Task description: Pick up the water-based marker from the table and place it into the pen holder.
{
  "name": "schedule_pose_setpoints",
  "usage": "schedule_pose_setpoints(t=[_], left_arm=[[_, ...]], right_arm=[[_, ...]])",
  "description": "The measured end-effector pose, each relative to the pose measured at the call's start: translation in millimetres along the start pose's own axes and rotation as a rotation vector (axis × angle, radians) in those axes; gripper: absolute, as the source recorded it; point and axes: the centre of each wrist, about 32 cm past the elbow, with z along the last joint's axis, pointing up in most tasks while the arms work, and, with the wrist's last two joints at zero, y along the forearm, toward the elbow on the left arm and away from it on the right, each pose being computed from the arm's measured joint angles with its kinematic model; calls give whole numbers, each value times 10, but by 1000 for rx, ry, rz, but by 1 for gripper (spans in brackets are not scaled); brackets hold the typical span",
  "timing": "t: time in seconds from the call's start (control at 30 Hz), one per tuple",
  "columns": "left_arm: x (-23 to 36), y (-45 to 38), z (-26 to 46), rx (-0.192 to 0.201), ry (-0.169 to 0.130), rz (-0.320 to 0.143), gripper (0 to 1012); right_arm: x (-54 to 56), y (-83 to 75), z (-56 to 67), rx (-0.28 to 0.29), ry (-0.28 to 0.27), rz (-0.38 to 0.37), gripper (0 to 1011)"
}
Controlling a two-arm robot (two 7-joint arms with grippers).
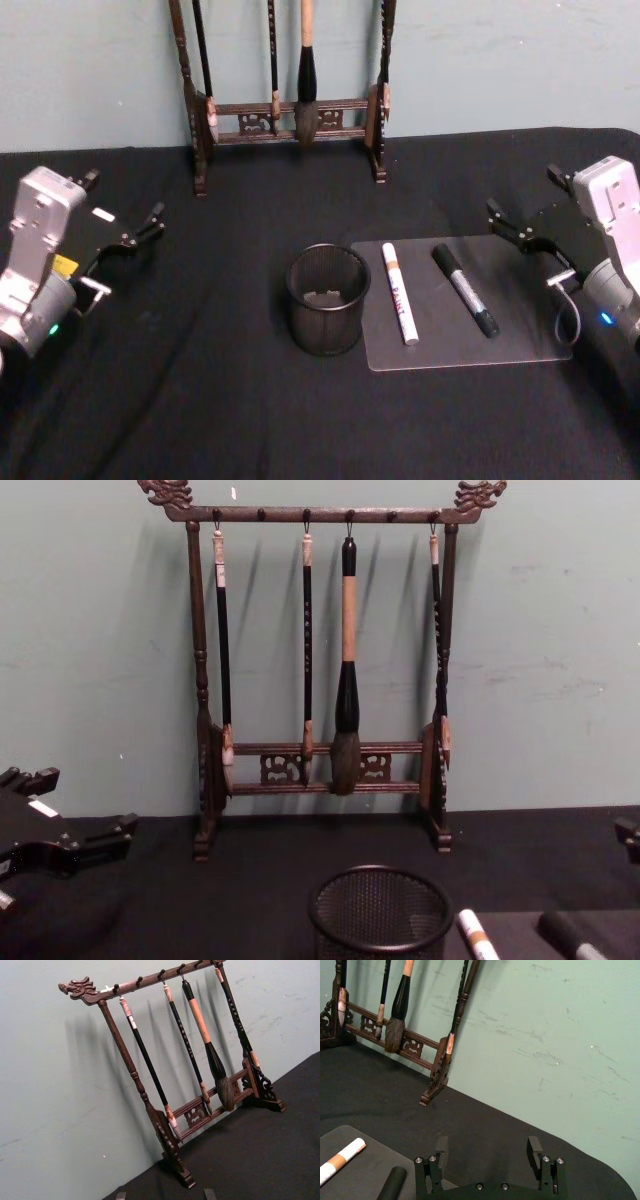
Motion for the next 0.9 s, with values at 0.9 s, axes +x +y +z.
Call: schedule_pose_setpoints(t=[0.9], left_arm=[[0, 0, 0, 0, 0, 0, 1001]], right_arm=[[0, 0, 0, 0, 0, 0, 1002]])
